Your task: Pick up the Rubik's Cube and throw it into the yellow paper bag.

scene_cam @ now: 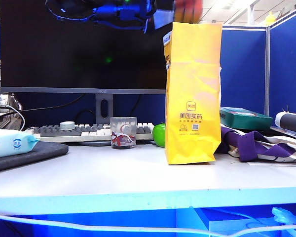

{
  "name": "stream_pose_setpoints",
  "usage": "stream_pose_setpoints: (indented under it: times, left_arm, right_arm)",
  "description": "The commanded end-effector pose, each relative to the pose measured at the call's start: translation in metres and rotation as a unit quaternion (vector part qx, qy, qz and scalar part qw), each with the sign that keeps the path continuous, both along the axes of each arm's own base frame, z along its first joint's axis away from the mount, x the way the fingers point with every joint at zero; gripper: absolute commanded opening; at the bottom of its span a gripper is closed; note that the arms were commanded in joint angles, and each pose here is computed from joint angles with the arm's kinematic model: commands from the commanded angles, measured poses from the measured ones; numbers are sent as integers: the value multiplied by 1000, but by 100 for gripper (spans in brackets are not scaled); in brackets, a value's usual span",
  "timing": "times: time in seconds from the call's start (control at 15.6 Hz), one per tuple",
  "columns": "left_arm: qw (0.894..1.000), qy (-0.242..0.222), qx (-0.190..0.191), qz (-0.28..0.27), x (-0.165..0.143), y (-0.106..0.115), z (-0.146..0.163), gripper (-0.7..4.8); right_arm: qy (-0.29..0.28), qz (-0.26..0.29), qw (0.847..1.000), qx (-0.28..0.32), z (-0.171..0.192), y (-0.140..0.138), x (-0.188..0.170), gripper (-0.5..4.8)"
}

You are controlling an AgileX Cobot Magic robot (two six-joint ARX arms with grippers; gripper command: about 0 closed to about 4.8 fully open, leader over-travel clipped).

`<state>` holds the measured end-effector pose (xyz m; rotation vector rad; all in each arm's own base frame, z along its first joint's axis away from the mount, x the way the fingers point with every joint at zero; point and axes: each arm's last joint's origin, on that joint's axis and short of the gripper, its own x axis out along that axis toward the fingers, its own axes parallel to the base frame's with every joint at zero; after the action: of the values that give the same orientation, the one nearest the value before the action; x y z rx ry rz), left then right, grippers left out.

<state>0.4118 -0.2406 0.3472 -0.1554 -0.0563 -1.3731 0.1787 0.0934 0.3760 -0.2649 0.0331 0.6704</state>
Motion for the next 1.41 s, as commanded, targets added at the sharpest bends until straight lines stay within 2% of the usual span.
stream_pose_setpoints:
  times: [0.06,0.38,0.51,0.58,0.64,0.71,0.77,0.83,0.9,0.96,1.03,1.09,1.15,1.22,1.28,1.41]
  left_arm:
    - [1000,7,-10,16,0,1,5,479]
    - [1000,14,-7,25,-3,3,12,479]
    - [999,-13,10,31,-14,9,28,479]
    - [998,-42,33,37,-28,17,46,458]
    - [994,-71,65,56,-44,26,62,388]
    - [980,-103,122,115,-62,43,77,315]
    - [953,-119,198,195,-86,60,92,306]
    - [929,-122,253,240,-108,83,105,306]
    - [924,-111,263,256,-125,107,117,303]
    - [924,-90,251,274,-140,128,129,293]
    - [918,-84,250,297,-160,145,141,268]
    - [904,-102,261,324,-187,159,153,263]
    - [889,-116,271,349,-217,170,162,231]
    - [881,-121,270,370,-244,180,168,231]
    - [873,-136,258,390,-279,192,169,223]
    - [852,-162,201,455,-342,215,146,205]
  right_arm:
    - [-15,15,1000,7,5,1,-1,95]
    - [-15,14,1000,8,5,0,-1,95]
    - [-15,14,1000,7,5,0,-1,95]
    - [-13,14,1000,7,5,0,-2,95]
    - [-11,14,1000,6,5,-1,-3,95]
    - [-12,4,1000,5,6,-3,-6,95]
    - [-20,-23,1000,6,9,-7,-11,94]
    - [-35,-42,998,12,15,-12,-19,94]
    - [-54,-49,997,21,22,-17,-29,94]
    - [-66,-51,996,29,28,-22,-38,94]
    - [-78,-59,995,35,32,-28,-50,86]
    - [-89,-63,993,41,35,-35,-63,80]
    - [-92,-64,993,48,37,-40,-74,79]
    - [-92,-70,992,57,38,-45,-84,55]
    - [-93,-93,990,58,37,-52,-96,-3]
    - [-88,-92,988,84,35,-60,-112,-3]
